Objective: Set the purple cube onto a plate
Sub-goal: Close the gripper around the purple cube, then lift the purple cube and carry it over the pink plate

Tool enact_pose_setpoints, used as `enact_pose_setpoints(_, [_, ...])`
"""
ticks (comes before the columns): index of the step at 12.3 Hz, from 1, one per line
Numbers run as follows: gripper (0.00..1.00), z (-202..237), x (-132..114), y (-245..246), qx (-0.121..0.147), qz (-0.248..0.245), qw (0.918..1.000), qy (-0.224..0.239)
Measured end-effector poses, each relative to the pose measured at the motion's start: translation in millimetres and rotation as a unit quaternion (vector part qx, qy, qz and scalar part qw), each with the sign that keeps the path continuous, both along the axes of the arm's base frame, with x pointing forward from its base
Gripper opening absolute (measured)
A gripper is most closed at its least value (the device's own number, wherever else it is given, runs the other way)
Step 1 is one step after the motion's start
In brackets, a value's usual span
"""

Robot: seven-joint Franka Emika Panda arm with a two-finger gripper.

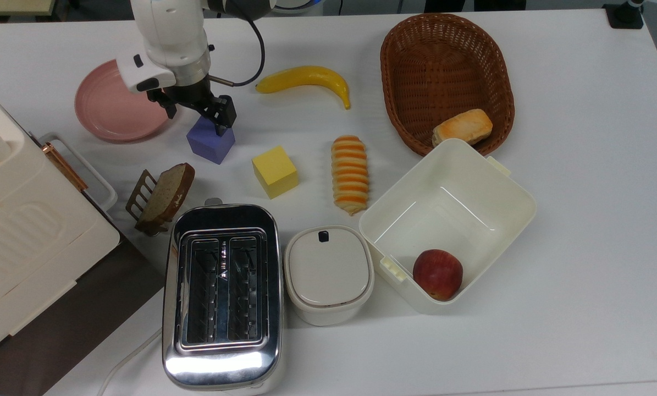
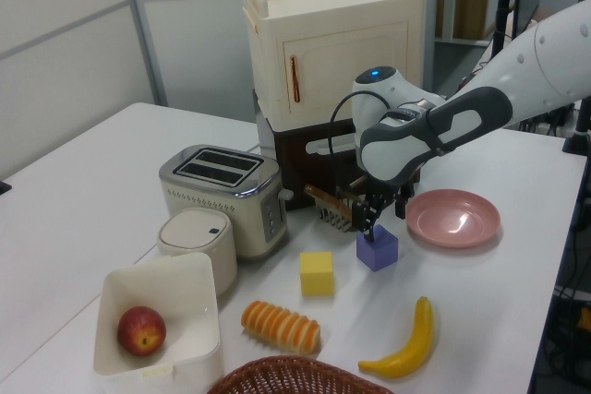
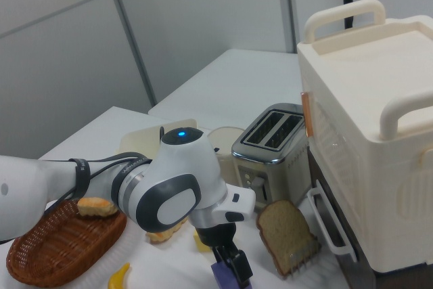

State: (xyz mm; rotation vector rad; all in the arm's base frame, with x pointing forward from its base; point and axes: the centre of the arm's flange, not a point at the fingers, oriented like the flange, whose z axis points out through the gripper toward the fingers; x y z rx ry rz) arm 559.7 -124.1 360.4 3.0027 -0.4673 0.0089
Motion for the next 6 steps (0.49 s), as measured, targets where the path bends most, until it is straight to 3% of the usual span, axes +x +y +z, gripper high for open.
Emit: enact_pose_setpoints(6, [1.00, -0.2, 2.2, 9.5, 0.001, 0.008, 1.0000, -0.001])
